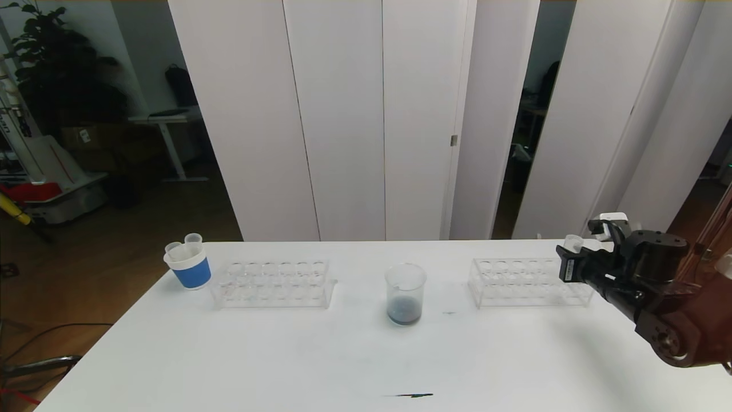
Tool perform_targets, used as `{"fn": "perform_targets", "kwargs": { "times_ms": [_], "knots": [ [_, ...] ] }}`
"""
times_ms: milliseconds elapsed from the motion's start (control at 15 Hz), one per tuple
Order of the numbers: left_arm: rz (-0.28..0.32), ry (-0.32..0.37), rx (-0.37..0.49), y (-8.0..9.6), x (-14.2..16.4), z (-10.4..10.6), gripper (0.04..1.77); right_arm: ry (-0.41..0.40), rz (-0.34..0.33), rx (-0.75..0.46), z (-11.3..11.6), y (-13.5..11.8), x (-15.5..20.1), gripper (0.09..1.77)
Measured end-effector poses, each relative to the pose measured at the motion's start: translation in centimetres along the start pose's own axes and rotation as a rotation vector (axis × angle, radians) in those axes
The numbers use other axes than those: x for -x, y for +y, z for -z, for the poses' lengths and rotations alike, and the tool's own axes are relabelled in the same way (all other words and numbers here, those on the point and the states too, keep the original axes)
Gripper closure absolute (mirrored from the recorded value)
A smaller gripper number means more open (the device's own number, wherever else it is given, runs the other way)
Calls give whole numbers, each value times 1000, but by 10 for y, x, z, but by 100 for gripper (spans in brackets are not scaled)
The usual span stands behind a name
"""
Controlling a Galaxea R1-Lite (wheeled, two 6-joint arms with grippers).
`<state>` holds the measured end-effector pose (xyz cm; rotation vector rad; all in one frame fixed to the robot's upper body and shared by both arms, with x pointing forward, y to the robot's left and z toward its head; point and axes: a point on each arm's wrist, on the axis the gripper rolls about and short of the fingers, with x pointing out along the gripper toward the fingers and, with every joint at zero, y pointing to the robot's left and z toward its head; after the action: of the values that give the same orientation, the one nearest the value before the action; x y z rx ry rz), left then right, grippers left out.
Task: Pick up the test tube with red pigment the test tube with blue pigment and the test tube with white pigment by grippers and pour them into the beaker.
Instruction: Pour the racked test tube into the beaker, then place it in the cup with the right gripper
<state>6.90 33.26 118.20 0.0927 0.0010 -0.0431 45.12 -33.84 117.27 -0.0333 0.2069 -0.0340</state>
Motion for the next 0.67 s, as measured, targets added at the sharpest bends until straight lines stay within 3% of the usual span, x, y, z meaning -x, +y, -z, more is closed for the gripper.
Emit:
{"fn": "perform_targets", "kwargs": {
  "times_ms": [400,667],
  "knots": [
    [0,0,0,0,0,0,6,-151,-110,8,-62,1,14,128],
    [0,0,0,0,0,0,6,-252,-189,21,-123,-1,10,128]
  ]
}}
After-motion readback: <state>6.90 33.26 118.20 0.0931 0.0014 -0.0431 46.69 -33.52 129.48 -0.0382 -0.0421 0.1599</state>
